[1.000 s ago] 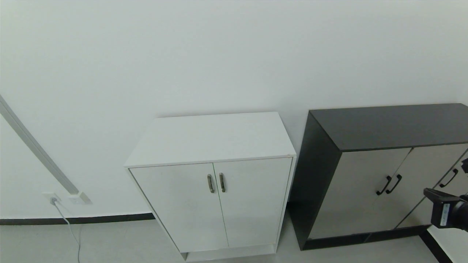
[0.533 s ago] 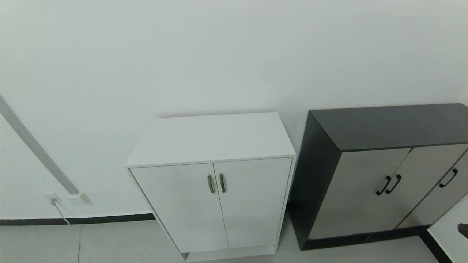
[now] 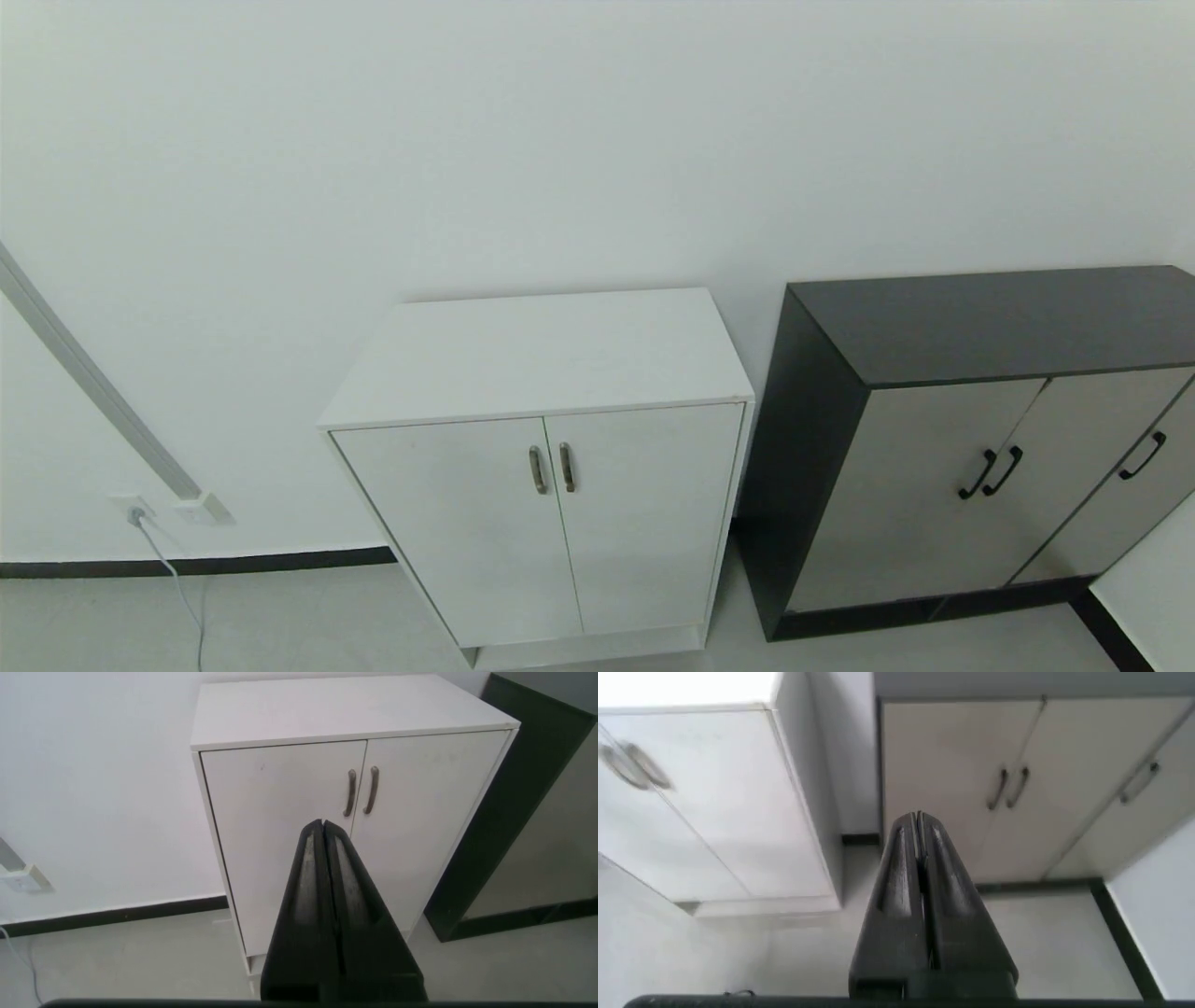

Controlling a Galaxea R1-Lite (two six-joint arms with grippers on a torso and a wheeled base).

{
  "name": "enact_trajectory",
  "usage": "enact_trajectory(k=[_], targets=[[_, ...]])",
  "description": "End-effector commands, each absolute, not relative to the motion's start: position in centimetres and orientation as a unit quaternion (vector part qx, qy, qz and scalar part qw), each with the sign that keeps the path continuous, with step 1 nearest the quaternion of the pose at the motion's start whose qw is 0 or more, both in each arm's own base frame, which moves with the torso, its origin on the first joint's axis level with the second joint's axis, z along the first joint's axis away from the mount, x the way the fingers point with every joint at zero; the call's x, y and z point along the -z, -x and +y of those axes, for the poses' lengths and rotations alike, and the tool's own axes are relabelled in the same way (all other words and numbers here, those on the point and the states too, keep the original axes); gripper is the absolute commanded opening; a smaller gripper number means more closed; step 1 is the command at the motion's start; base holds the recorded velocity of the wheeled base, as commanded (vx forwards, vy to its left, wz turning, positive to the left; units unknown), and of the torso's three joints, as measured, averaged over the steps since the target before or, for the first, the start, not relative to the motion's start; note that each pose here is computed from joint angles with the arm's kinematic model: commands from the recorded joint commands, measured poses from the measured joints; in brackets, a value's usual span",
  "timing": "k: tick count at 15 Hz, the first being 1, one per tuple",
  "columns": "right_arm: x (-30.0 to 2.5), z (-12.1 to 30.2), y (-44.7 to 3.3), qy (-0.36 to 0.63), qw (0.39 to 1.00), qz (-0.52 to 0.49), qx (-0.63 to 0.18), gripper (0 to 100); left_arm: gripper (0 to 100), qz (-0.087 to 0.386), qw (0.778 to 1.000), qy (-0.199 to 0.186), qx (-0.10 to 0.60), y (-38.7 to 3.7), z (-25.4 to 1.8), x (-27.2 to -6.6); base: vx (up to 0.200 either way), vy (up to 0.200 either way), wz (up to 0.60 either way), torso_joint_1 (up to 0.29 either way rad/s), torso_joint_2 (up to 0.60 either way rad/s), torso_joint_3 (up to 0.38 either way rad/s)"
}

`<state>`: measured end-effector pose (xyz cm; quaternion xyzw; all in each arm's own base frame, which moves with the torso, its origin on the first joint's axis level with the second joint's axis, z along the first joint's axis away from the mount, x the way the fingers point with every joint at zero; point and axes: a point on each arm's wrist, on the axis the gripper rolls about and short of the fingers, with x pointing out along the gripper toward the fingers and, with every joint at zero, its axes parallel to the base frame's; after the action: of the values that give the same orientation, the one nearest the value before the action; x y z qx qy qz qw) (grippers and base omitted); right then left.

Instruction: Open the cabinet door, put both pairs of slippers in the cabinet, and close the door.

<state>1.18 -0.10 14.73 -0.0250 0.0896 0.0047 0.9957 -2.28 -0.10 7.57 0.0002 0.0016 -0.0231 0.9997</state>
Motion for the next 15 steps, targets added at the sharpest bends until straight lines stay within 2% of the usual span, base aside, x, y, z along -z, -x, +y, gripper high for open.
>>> enact_trajectory(k=[1, 5, 9, 15], targets=[[-13.6, -0.2, 0.0, 0.022, 0.997, 0.066, -0.019, 0, 0, 0.002, 1.000, 0.000, 0.023, 2.3, -0.1, -7.6, 0.000, 0.000, 0.00, 0.000, 0.00, 0.000], [-10.1, -0.1, 0.3, 0.022, 0.993, 0.101, -0.048, 0, 0, 0.002, 1.000, -0.001, 0.023, 2.3, -0.1, -7.6, 0.000, 0.000, 0.00, 0.000, 0.00, 0.000], [-9.5, 0.1, 0.4, 0.018, 0.991, 0.102, -0.090, 0, 0, 0.003, 1.000, 0.000, 0.023, 2.3, -0.1, -7.5, 0.000, 0.000, 0.00, 0.000, 0.00, 0.000], [-8.2, 0.1, 0.5, 0.021, 0.988, 0.116, -0.095, 0, 0, 0.002, 1.000, 0.000, 0.023, 2.3, -0.1, -7.6, 0.000, 0.000, 0.00, 0.000, 0.00, 0.000]])
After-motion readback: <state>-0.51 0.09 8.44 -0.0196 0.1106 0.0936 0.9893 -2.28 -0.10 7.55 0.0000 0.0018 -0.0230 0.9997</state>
